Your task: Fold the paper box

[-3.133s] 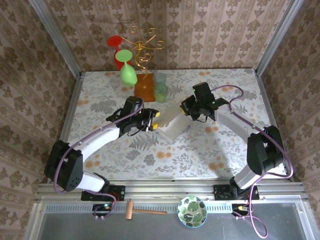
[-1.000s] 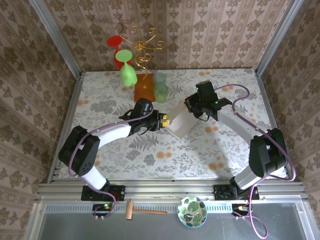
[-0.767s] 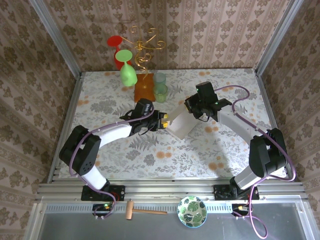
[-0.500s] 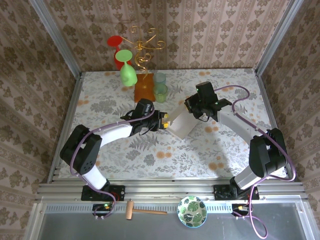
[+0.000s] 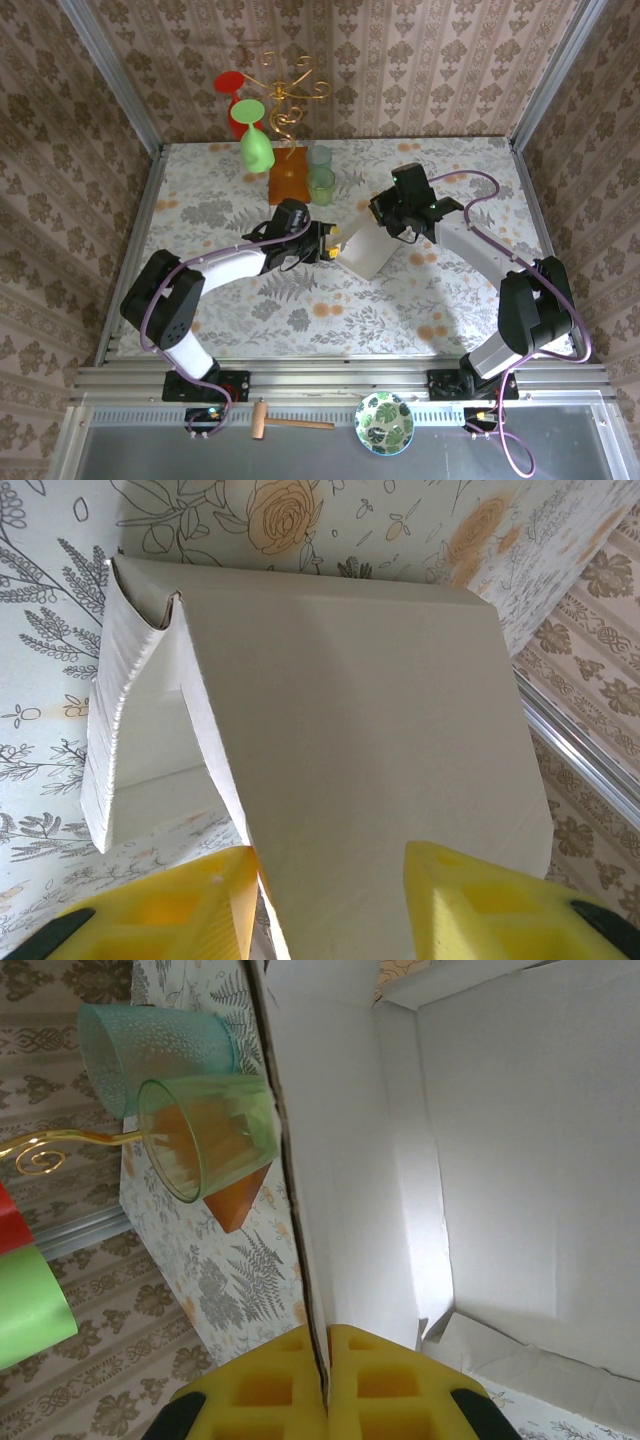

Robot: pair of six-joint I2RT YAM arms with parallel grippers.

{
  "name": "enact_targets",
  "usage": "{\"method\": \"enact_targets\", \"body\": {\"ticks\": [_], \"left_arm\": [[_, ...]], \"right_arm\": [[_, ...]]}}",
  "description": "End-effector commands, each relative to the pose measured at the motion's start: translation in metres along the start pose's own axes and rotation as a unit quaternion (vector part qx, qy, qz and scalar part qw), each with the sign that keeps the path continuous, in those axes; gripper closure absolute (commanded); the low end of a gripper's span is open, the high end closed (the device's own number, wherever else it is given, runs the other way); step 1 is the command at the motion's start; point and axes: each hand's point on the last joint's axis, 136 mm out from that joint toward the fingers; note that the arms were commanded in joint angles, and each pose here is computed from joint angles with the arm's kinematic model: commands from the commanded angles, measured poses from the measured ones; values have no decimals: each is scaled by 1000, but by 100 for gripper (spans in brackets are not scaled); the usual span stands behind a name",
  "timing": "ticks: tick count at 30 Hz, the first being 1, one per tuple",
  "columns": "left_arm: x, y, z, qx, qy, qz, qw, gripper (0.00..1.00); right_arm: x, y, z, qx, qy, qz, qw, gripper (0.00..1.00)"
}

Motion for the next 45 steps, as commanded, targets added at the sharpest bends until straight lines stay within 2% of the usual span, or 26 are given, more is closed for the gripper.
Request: {"method": "enact_targets", "body": {"ticks": [1, 8, 14, 24, 25, 26, 29, 32, 39, 45], "left_arm": [[15, 1, -6, 27, 36, 20, 999, 57], [11, 1, 8, 21, 48, 15, 999, 56], [5, -3, 7, 27, 52, 7, 998, 62], [-5, -7, 1, 41, 60, -7, 997, 94], [-7, -6, 0, 42, 60, -8, 997, 98], [-10, -5, 0, 43, 60, -9, 997, 100], [-15, -2, 2, 41, 55, -5, 998, 100], [-17, 3, -5, 46, 37, 13, 998, 100], [-17, 20, -27, 69, -11, 75, 995, 100], [-12, 25, -33, 71, -34, 112, 991, 100]], "right_arm": [[28, -2, 0, -7, -4, 61, 998, 100], [16, 1, 2, -11, -9, 52, 999, 100], [18, 1, 3, -13, -12, 55, 998, 100], [24, 12, -3, -1, -5, 63, 998, 100], [24, 14, -5, 6, 0, 63, 998, 98], [24, 17, -7, 15, 8, 61, 998, 87], [14, 28, -11, 38, 33, 44, 998, 66], [-2, 40, -12, 54, 66, 26, 996, 56], [-46, 75, -7, 90, 164, -21, 982, 47], [-77, 53, -23, 131, 215, 3, 968, 47]]}}
Point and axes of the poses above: each hand's point on the last joint's axis, 136 mm out from that joint toward the fingers, its own y axis back along the fingers, its own z axis along the line the jaws close on, x = y × z, and after that the axes turned 4 degrees about y, right-handed
